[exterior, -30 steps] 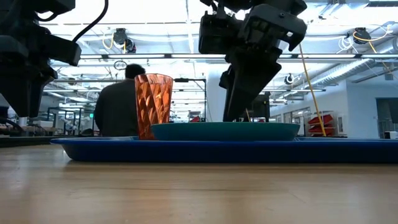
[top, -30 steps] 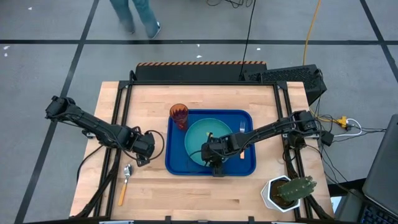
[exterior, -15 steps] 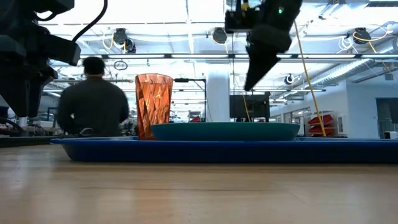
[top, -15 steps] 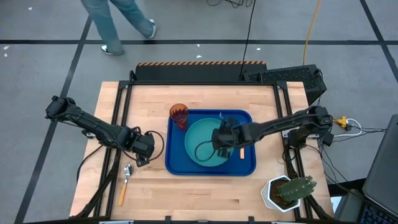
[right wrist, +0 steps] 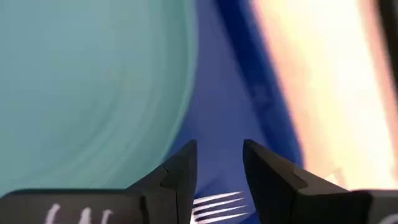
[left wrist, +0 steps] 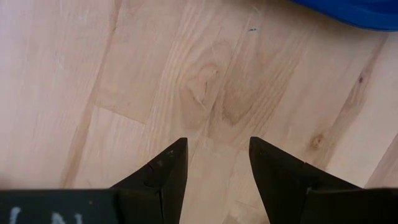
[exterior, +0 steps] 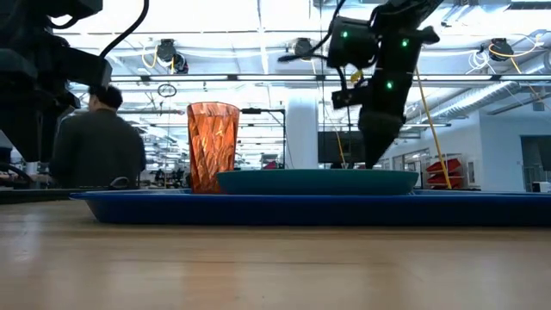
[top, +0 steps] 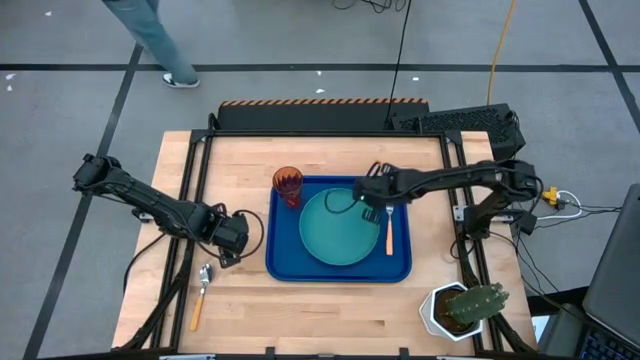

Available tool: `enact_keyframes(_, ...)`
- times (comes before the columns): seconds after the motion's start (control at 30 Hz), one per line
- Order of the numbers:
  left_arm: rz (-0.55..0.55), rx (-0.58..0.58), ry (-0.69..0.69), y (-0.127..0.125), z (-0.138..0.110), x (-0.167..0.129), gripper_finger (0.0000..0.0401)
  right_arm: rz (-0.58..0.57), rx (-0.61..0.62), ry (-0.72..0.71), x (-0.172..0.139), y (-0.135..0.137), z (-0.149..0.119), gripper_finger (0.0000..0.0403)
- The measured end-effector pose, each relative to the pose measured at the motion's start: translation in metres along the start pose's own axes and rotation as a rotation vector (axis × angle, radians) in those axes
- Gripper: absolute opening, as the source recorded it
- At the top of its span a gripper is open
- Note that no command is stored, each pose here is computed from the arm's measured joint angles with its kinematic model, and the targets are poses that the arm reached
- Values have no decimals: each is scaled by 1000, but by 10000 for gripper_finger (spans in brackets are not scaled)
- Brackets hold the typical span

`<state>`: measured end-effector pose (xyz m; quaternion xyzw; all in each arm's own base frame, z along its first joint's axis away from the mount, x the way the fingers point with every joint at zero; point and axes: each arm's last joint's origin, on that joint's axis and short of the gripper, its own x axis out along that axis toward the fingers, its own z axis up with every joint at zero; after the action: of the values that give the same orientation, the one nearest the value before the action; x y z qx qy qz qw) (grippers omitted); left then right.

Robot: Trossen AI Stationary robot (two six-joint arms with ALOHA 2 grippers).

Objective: Pick and place plate/cup/fork/spoon on tray
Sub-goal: Adjust the green plate on the blue tray

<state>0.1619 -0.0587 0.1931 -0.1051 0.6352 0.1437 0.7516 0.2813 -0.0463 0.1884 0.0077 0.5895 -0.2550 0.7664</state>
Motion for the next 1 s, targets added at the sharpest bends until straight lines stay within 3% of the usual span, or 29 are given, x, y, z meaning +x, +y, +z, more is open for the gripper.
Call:
enact_keyframes(0.2, 0, -1, -1, 0, 0, 0, 175, 41, 48, -115, -12, -18, 5, 121)
enact_keyframes(0.37, 0, -4, -2, 0, 0, 0, 175, 68, 67, -92, 7, -25, -4, 121)
enact_keyframes(0.83, -7, -13, -12, -1, 1, 0, 175, 175, 129, -150, 27, -24, -14, 121)
enact_keyframes(1.0, -9, -14, -13, -1, 1, 0, 175, 281, 148, -144, 26, -20, -13, 121)
